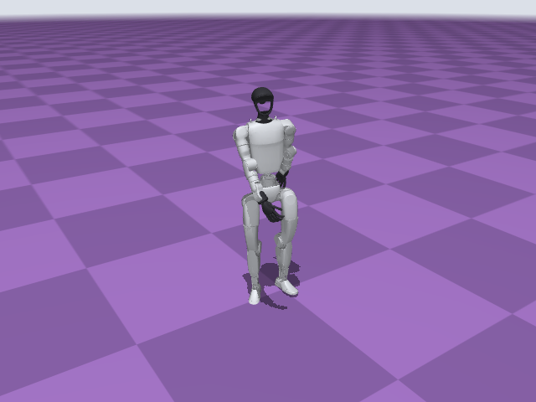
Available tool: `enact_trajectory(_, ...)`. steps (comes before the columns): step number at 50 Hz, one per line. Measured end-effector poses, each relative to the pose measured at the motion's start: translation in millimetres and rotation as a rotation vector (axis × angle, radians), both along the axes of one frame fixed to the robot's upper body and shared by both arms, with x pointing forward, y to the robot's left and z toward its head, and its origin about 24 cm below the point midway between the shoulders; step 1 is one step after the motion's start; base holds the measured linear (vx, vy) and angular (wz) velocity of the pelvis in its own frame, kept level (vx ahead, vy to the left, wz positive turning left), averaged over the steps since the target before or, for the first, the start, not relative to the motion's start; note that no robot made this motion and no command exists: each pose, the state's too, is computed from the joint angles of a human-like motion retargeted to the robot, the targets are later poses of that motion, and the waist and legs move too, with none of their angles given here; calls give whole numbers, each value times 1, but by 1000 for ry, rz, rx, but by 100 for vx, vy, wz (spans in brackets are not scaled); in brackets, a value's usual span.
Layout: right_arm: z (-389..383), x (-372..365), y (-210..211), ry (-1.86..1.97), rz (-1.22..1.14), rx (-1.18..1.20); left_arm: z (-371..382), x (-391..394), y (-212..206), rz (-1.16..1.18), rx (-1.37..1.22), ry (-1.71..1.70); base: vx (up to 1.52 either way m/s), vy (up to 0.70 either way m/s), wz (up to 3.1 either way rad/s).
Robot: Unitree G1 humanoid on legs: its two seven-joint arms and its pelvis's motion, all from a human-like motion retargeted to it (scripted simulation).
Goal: Upper body actions
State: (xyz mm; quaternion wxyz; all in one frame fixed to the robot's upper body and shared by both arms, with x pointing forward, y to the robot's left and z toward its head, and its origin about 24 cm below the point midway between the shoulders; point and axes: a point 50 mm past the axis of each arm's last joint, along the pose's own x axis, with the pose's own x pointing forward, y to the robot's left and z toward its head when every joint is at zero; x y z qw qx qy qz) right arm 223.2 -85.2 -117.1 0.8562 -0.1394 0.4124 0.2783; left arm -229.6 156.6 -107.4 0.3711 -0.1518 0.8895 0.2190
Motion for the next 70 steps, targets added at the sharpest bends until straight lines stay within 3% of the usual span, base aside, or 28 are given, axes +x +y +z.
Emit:
enact_trajectory(5, 34, 35, 28, -218, 104, 68, 30, -40, -1, 28, 62, 157, 0, -8, 6)
enact_trajectory(11, 7, 2, 10, -171, 187, -74, -3, 3, -4, -28, 69, 24, 5, -3, -4)
enact_trajectory(18, -60, -158, -77, 472, 81, -366, -65, 165, 9, -360, -12, -399, 9, -2, 13)
enact_trajectory(23, -42, -303, -132, 1082, -52, -553, -63, 333, -15, -632, -198, -912, 1, -6, 9)
enact_trajectory(29, 1, -408, -155, 1367, -233, -643, 6, 481, -55, -799, -203, -1498, -1, -5, 74)
enact_trajectory(35, 21, -439, -162, 1440, -501, -706, 51, 533, -50, -897, -77, -1718, -6, 1, -7)
enact_trajectory(41, -11, -387, -152, 1278, -618, -610, 6, 483, -41, -867, -156, -1527, 0, 6, -4)
enact_trajectory(48, -55, -231, -124, 819, -242, -458, -68, 293, 1, -709, -227, -805, 2, 5, 4)
enact_trajectory(53, -46, -93, -60, 368, 2, -280, -54, 124, 18, -471, -165, -268, 1, 0, -15)
enact_trajectory(58, -3, -6, 3, -14, 88, -64, -11, 18, 10, -312, -206, -51, 2, 0, -19)
enact_trajectory(63, 23, 23, 21, -203, 142, -20, 18, -25, 6, -216, -144, 100, 3, -1, 7)
enact_trajectory(70, -19, -31, -22, -17, 179, -216, -14, 25, 14, -145, -77, -64, 13, -1, 20)
